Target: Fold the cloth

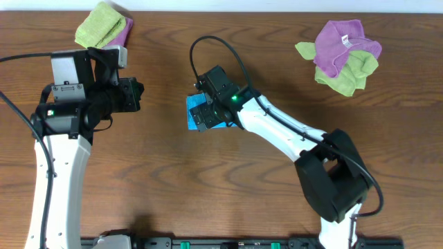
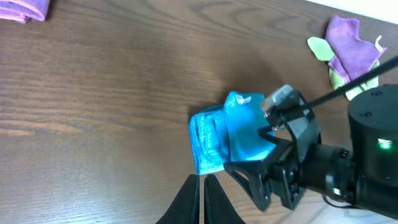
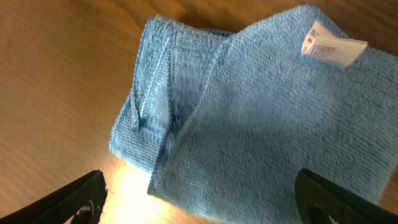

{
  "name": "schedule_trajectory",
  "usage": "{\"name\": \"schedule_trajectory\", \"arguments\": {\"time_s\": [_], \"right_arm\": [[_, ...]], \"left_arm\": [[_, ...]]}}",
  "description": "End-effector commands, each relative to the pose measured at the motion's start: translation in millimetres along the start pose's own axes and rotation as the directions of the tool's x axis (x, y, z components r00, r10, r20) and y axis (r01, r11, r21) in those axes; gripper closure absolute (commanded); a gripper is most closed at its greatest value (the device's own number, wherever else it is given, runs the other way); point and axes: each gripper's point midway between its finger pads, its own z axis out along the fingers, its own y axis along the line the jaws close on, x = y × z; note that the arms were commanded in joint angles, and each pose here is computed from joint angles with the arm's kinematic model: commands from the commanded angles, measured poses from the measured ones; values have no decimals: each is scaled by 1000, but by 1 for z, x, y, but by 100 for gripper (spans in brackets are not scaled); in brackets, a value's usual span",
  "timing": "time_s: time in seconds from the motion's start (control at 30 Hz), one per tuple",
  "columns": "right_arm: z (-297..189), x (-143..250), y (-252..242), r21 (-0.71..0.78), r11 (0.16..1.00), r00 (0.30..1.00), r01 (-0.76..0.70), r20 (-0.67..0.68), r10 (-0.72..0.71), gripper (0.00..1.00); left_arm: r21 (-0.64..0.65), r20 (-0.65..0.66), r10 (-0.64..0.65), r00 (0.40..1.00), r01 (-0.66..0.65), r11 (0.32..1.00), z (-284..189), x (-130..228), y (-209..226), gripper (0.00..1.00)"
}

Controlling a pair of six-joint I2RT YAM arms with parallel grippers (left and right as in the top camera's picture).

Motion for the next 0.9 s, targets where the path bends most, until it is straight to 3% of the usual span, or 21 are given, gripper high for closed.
{"name": "schedule_trajectory", "arguments": {"time_s": [0.0,0.13,0.23,0.27,0.37,0.4,0.43,0.47,0.5,0.6,0.87], "right_arm": [[-67,-48,1,3,997,984,73,160,-73,2],[-146,-57,-44,195,981,968,6,245,-55,1],[-185,-43,-70,241,970,969,-42,246,-19,1],[-196,-38,-78,250,967,969,-55,246,-8,1],[-234,-16,-109,287,950,968,-121,246,49,11],[-245,-9,-119,299,943,966,-148,248,73,18],[-253,-3,-128,309,936,964,-170,250,93,43],[-260,4,-137,320,927,961,-195,251,116,84],[-263,9,-144,328,920,959,-215,249,135,99],[-250,22,-155,296,928,964,-228,205,171,98],[-133,35,-135,38,973,968,-226,119,220,99]], "left_arm": [[-3,-3,11,1000,-11,1000,2,1,4,94],[16,-29,7,1000,-6,1000,10,10,4,91],[114,-81,-15,997,24,993,27,27,-3,73],[144,-98,-23,995,37,989,33,34,-5,71],[243,-174,-74,982,115,963,59,62,-8,72],[255,-194,-95,976,144,956,67,70,-6,72],[264,-211,-118,970,172,949,74,78,-4,71],[262,-222,-141,965,198,944,83,85,0,71],[258,-229,-160,960,219,941,91,91,4,70],[280,-245,-217,945,283,917,112,106,11,62],[298,-279,-302,911,381,875,155,117,18,52]]}}
